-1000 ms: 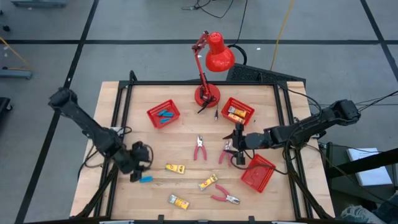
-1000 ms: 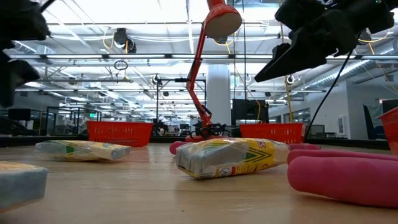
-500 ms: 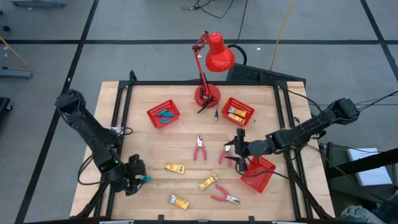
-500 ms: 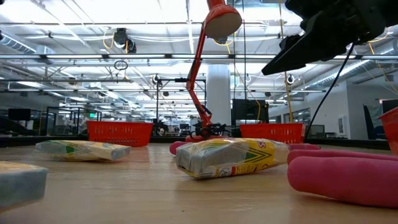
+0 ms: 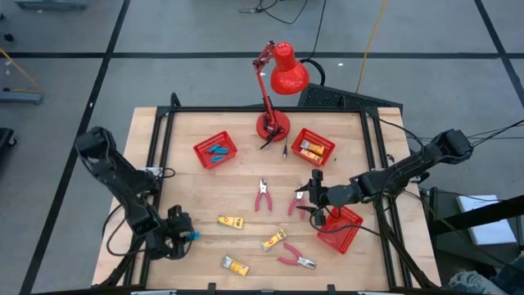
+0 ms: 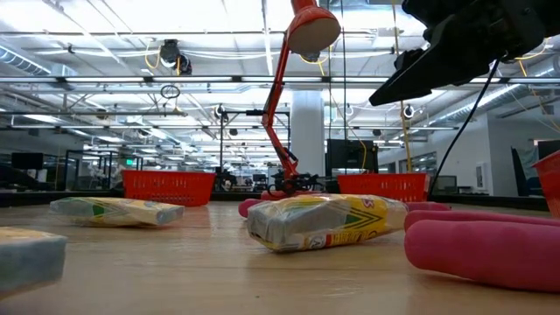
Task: Pick & Place School Supplies
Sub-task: Put the blue eraser into the left red bin
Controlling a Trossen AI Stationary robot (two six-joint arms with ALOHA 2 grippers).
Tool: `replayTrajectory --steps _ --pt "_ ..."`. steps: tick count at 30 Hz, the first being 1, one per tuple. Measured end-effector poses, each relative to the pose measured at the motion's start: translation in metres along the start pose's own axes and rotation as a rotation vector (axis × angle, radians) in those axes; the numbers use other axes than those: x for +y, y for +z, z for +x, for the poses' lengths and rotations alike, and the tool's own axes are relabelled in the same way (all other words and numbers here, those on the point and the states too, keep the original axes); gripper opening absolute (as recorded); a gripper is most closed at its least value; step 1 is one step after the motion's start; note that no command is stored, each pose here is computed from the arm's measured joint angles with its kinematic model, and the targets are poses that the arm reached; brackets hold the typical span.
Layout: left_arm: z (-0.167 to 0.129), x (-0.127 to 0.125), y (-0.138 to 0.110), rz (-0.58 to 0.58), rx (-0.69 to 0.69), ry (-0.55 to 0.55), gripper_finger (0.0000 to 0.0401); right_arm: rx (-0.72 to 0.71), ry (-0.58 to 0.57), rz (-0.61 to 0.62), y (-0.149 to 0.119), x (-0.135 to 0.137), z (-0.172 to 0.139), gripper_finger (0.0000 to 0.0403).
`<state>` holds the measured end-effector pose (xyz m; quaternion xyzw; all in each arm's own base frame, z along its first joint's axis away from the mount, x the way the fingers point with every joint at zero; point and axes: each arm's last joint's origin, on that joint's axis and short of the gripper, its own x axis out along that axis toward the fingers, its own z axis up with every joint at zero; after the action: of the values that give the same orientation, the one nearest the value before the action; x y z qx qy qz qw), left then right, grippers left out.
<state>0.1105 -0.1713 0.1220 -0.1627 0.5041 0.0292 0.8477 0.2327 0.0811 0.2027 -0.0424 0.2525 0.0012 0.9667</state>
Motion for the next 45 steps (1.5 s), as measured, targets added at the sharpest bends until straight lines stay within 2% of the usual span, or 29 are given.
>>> replayTrajectory --steps 11,26,33,37,42,45 --pt "0.004 -0.001 -0.001 -0.073 -0.006 0.012 0.0173 0.003 -0.024 -0.003 -0.001 -0.001 0.0 0.0242" --pt "0.005 -0.001 -0.002 -0.065 0.025 -0.005 0.0173 0.014 -0.031 -0.014 -0.002 -0.001 0.0 0.0242" --pt "0.015 -0.001 -0.005 -0.088 0.044 0.04 0.0171 0.025 -0.078 -0.028 -0.003 -0.003 0.0 0.0242" --pt "0.017 -0.001 -0.004 -0.1 0.044 0.046 0.0133 0.025 -0.078 -0.032 -0.003 -0.003 0.0 0.0242" --pt "0.017 0.0 -0.004 -0.07 0.062 0.044 0.0028 0.025 -0.078 -0.032 -0.003 -0.003 0.0 0.0242" --pt "0.017 0.0 -0.004 -0.06 0.05 0.05 0.0019 0.025 -0.078 -0.032 -0.003 -0.003 0.0 0.0242"
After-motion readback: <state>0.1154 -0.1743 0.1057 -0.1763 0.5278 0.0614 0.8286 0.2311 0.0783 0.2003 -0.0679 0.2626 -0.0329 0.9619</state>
